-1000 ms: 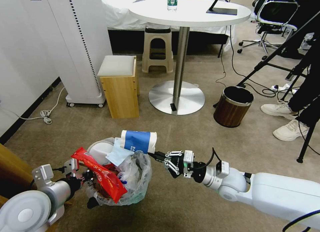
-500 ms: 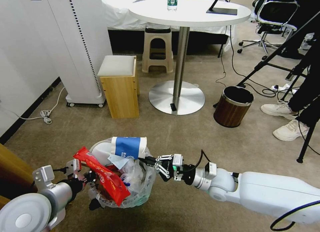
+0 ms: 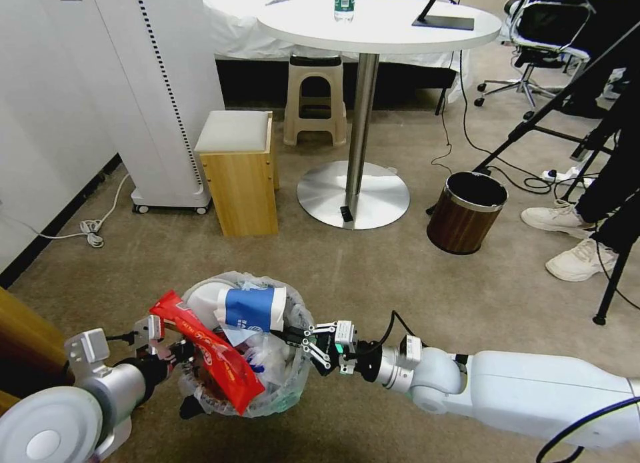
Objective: Pick up the trash bin and place the garbage on the floor into it.
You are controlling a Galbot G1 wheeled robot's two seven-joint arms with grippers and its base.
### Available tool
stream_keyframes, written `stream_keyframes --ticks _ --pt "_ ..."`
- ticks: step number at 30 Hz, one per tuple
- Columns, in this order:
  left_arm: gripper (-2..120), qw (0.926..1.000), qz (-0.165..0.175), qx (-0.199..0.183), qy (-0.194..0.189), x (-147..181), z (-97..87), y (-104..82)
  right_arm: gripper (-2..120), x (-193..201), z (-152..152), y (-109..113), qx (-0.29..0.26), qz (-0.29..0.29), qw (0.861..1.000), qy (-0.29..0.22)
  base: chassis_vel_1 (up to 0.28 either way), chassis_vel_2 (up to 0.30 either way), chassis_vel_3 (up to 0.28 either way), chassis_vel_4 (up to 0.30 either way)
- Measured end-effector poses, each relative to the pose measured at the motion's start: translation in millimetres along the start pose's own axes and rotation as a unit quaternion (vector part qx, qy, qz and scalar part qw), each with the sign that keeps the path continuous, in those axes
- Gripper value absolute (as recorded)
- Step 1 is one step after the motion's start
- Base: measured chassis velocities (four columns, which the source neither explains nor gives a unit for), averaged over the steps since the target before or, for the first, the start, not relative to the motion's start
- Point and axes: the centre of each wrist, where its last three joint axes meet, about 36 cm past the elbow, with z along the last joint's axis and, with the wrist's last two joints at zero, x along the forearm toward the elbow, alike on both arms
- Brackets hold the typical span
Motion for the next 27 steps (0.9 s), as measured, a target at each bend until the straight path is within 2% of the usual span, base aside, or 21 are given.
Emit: stream_keyframes --ticks 6,8,9,11,14,15,18,20,22,23,24,27 --pt "0 1.0000 0.002 -0.001 0.002 0.8 1.6 -1.6 0 -4.0 -1.2 2.2 -0.003 0.000 1.000 -0.001 0.000 0.000 0.000 0.000" --pt "0 1.0000 0.003 -0.002 0.002 1.6 1.4 -2.1 10 -2.4 -1.3 3.4 -0.003 0.000 1.000 0.001 0.000 0.000 0.000 0.000" --pt "0 1.0000 0.003 -0.002 0.002 1.6 1.4 -2.1 10 -2.4 -1.3 3.4 -0.003 0.000 1.000 0.001 0.000 0.000 0.000 0.000" --pt "0 1.0000 0.002 -0.003 0.002 2.0 0.5 -2.0 21 -0.4 -0.9 3.1 -0.002 0.001 1.000 0.002 0.000 0.000 0.000 0.000" --pt "0 1.0000 0.003 -0.002 0.001 1.8 -0.4 -2.3 27 0.8 -1.6 3.3 0.000 0.001 1.000 0.003 0.000 0.000 0.000 0.000" --pt "0 1.0000 0.003 -0.001 -0.001 0.8 -1.6 -1.9 35 1.3 -2.3 3.4 0.002 -0.001 1.000 0.003 0.000 0.000 0.000 0.000" --pt "0 1.0000 0.003 0.000 -0.001 -0.3 -2.5 -1.1 42 1.6 -3.3 3.8 0.002 -0.002 1.000 0.004 0.000 0.000 0.000 0.000" --pt "0 1.0000 0.000 0.003 -0.001 -2.6 -3.0 1.3 55 2.3 -5.3 6.5 -0.001 -0.005 1.000 0.005 0.000 0.000 0.000 0.000" --pt "0 1.0000 0.000 0.004 -0.001 -3.1 -3.1 1.7 55 2.2 -5.5 7.1 -0.001 -0.006 1.000 0.005 0.000 0.000 0.000 0.000" --pt "0 1.0000 -0.002 0.007 -0.002 -4.8 -3.8 3.5 64 1.7 -6.9 8.6 -0.003 -0.008 1.000 0.005 0.000 0.000 0.000 0.000" --pt "0 1.0000 -0.002 0.007 -0.002 -4.8 -3.8 3.5 64 1.7 -6.9 8.6 -0.003 -0.008 1.000 0.005 0.000 0.000 0.000 0.000" --pt "0 0.9999 -0.005 0.011 -0.003 -6.9 -4.9 6.7 79 1.2 -9.8 9.8 -0.003 -0.010 1.000 0.003 0.000 0.000 0.000 0.000"
